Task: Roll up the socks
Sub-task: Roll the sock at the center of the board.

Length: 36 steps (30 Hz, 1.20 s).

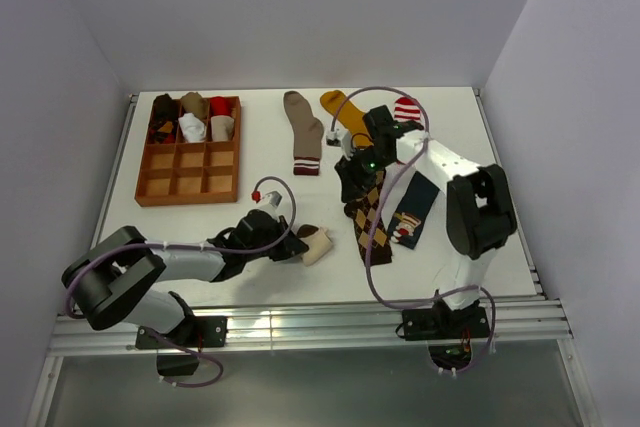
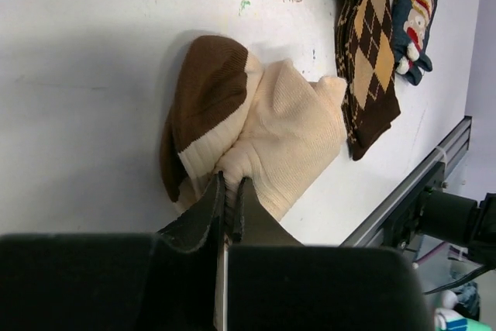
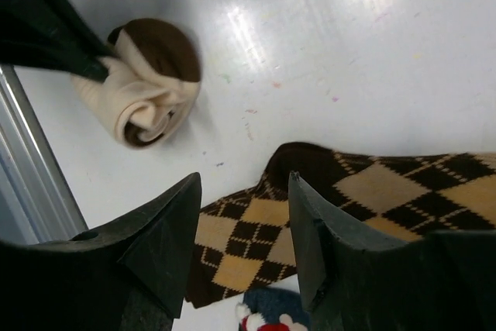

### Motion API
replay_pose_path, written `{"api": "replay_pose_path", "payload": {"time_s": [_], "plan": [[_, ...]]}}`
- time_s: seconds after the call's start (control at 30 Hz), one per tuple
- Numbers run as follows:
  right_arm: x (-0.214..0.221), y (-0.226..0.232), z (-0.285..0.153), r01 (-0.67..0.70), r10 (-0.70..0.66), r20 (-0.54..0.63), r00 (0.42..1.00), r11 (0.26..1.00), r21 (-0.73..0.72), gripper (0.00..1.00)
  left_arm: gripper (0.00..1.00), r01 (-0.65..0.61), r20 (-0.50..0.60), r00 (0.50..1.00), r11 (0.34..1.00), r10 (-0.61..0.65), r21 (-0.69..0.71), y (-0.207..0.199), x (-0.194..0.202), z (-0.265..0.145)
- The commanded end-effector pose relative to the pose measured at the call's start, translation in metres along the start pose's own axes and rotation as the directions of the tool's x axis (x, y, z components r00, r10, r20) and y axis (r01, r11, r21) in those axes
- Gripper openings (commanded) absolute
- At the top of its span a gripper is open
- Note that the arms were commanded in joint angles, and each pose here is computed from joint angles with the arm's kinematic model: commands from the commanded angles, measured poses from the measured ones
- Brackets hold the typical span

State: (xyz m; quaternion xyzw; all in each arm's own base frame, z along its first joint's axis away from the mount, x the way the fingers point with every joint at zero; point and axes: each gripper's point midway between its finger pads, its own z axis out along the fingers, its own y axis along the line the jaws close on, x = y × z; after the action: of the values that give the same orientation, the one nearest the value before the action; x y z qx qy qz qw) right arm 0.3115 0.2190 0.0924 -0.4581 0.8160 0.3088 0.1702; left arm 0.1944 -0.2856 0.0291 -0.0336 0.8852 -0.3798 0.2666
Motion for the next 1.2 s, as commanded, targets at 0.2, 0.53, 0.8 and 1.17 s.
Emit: {"api": "replay_pose_path", "payload": {"time_s": [0.2, 0.53, 0.8, 1.17], "plan": [[0.011, 0.033, -0.018, 0.390, -0.399, 0.096, 0.912, 0.915, 0.100, 0.61, 0.00, -0.027, -0.296, 0.953, 0.952, -0.067, -0.304, 0.088, 0.050, -0.012], [0.044, 0.072, 0.003, 0.676, -0.713, 0.037, 0.701, 0.679, 0.286, 0.68, 0.00, -0.079, -0.428, 0.901, 0.944, -0.069, -0.319, 0.091, 0.046, -0.003], [0.041, 0.089, 0.024, 0.794, -0.852, -0.006, 0.523, 0.485, 0.366, 0.70, 0.00, -0.107, -0.508, 0.859, 0.948, -0.063, -0.300, 0.091, 0.047, 0.003], [0.032, 0.103, 0.037, 0.833, -0.934, -0.049, 0.354, 0.291, 0.470, 0.71, 0.00, -0.150, -0.561, 0.827, 0.949, -0.034, -0.277, 0.090, 0.040, 0.008]]}}
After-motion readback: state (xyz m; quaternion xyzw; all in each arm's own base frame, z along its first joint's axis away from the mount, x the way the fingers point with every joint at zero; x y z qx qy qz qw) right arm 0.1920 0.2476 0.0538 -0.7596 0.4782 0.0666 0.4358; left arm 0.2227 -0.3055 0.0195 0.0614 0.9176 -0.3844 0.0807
